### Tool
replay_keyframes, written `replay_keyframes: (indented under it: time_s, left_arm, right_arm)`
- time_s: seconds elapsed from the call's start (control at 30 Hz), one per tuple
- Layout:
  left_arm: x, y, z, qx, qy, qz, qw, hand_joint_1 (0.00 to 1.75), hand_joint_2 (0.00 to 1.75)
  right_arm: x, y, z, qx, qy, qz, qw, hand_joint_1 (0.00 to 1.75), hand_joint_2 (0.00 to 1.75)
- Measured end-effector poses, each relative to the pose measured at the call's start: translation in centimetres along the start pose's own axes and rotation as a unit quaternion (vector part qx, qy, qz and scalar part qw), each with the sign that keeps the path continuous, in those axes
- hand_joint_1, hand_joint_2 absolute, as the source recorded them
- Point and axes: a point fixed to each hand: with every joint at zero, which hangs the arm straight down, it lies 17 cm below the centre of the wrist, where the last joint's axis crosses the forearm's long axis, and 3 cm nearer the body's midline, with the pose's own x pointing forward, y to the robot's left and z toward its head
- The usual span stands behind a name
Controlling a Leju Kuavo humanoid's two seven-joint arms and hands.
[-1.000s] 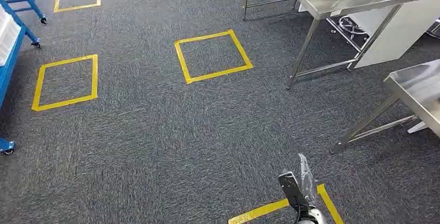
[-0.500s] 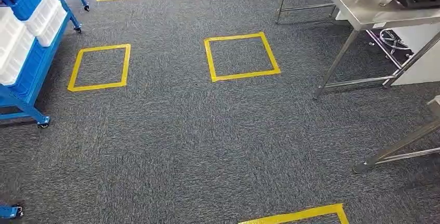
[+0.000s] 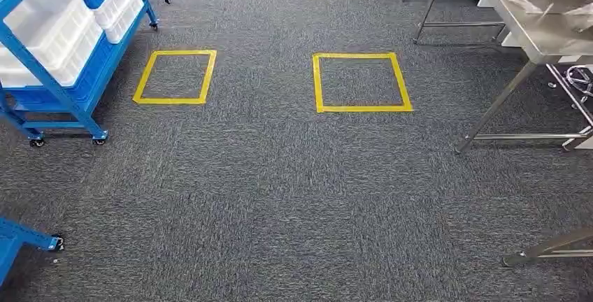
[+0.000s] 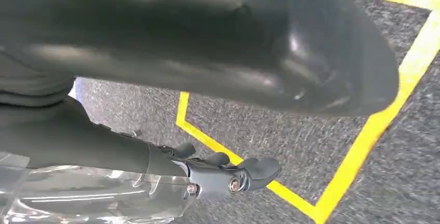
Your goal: Take the parts from the cabinet and place them on the table.
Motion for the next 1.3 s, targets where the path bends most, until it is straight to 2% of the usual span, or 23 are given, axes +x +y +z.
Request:
replay_keyframes:
  time_s: [0.37, 1.07, 1.3]
  left_arm:
    - [0.2, -0.1, 0.0, -0.001, -0.001, 0.0, 1.0, 0.0, 0.0]
    - [-1.6, -0.2, 0.2, -0.001, 0.022, 0.006, 1.0, 0.0, 0.0]
    - [-1.5, 0.0, 0.1, 0.001, 0.025, 0.005, 1.0, 0.0, 0.0]
  right_arm:
    - [-1.3, 0.7, 0.3, 0.012, 0.022, 0.01, 1.0, 0.0, 0.0]
    - [-3.2, 3.3, 1.2, 0.083, 0.072, 0.051, 0.993, 0.0, 0.0]
    - [-5.4, 4.2, 2.0, 0.109, 0.123, 0.064, 0.984, 0.0, 0.0]
